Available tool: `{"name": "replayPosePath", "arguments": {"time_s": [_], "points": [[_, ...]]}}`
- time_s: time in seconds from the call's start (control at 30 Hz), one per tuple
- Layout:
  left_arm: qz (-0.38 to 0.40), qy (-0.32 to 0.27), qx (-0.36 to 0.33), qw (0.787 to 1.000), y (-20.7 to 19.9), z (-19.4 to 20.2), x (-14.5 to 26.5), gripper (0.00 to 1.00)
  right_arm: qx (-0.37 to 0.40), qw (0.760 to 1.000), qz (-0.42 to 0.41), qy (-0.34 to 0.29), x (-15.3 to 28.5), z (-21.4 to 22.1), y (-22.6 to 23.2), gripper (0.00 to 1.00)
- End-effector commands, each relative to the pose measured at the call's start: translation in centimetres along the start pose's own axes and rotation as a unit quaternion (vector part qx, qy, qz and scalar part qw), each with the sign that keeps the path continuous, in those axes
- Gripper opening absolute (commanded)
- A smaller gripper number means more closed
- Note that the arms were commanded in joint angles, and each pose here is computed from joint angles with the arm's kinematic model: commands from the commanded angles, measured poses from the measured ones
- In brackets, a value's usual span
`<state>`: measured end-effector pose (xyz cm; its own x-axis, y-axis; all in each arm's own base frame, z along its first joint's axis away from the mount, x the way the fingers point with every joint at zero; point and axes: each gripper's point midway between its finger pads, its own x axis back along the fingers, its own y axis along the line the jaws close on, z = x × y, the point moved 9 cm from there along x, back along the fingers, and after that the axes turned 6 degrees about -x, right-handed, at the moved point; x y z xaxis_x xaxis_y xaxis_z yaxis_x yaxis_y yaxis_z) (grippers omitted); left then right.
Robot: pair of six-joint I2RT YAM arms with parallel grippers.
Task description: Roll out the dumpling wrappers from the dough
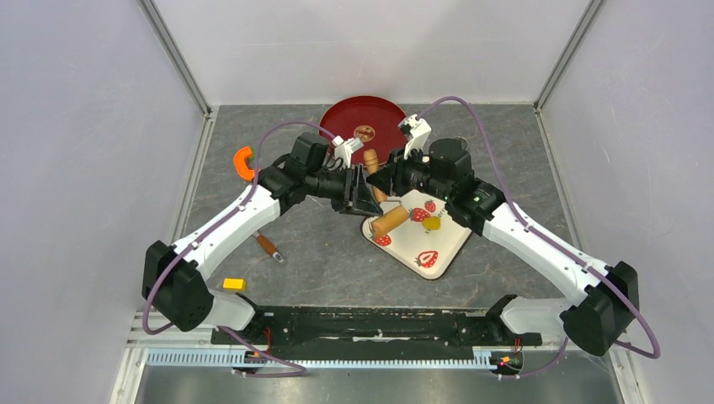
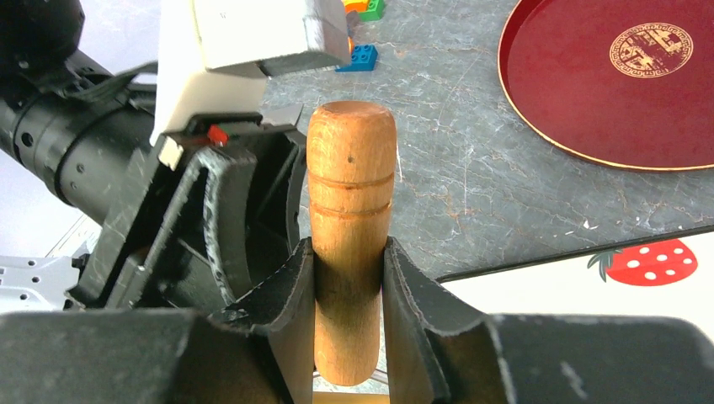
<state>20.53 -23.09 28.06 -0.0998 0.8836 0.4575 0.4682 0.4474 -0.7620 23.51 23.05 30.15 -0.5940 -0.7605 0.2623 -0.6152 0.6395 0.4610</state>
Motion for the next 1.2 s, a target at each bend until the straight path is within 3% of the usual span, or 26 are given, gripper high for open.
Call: {"name": "replayPosePath", "arguments": {"time_s": [0.0, 0.07, 0.13, 0.2, 0.27, 0.3, 0.37, 0.4, 0.57, 0.73, 0.87, 1.17], "points": [[0.007, -0.004, -0.026, 1.0, -0.6, -0.3, -0.2, 0.38, 0.0, 0.998, -0.035, -0.058, 0.2, -3.1, 1.7, 0.0], [-0.002, -0.006, -0.026, 1.0, -0.4, -0.2, -0.2, 0.27, -0.002, 0.998, -0.031, -0.061, 0.3, -3.2, 1.6, 0.0], [-0.009, -0.008, -0.029, 1.0, -0.4, -0.3, -0.1, 0.08, -0.003, 0.997, -0.028, -0.065, 0.3, -3.4, 1.6, 0.0], [-0.027, -0.016, -0.033, 0.999, -0.3, -0.5, 0.0, 0.02, -0.004, 0.997, -0.028, -0.068, 0.3, -3.5, 1.5, 0.05], [-0.044, -0.031, -0.041, 0.998, -0.4, -0.9, 0.3, 0.02, -0.003, 0.997, -0.031, -0.069, 0.4, -3.5, 1.6, 0.38], [-0.055, -0.041, -0.046, 0.997, -0.4, -1.1, 0.5, 0.02, -0.005, 0.997, -0.029, -0.068, 0.4, -3.4, 1.5, 0.61], [-0.092, -0.066, -0.052, 0.992, -0.4, -1.6, 1.0, 0.02, -0.013, 0.997, -0.024, -0.073, 0.7, -3.4, 1.4, 0.9], [-0.113, -0.079, -0.058, 0.989, -0.4, -2.0, 1.3, 0.02, -0.019, 0.997, -0.02, -0.075, 0.8, -3.4, 1.3, 0.98], [-0.211, -0.156, -0.084, 0.961, -0.6, -3.4, 3.7, 0.02, -0.036, 0.992, 0.01, -0.118, 2.2, -4.1, 0.5, 0.98], [-0.303, -0.196, -0.2, 0.911, 0.3, -3.2, 6.7, 0.02, -0.046, 0.989, 0.018, -0.136, 3.5, -4.9, -0.5, 0.98], [-0.4, -0.203, -0.299, 0.842, 1.8, -2.6, 9.6, 0.02, -0.084, 0.989, 0.001, -0.124, 3.8, -4.9, -1.3, 0.98], [-0.54, -0.221, -0.479, 0.655, 3.8, -1.5, 14.3, 0.02, -0.187, 0.978, -0.062, -0.062, 2.3, -4.8, -1.5, 0.98]]}}
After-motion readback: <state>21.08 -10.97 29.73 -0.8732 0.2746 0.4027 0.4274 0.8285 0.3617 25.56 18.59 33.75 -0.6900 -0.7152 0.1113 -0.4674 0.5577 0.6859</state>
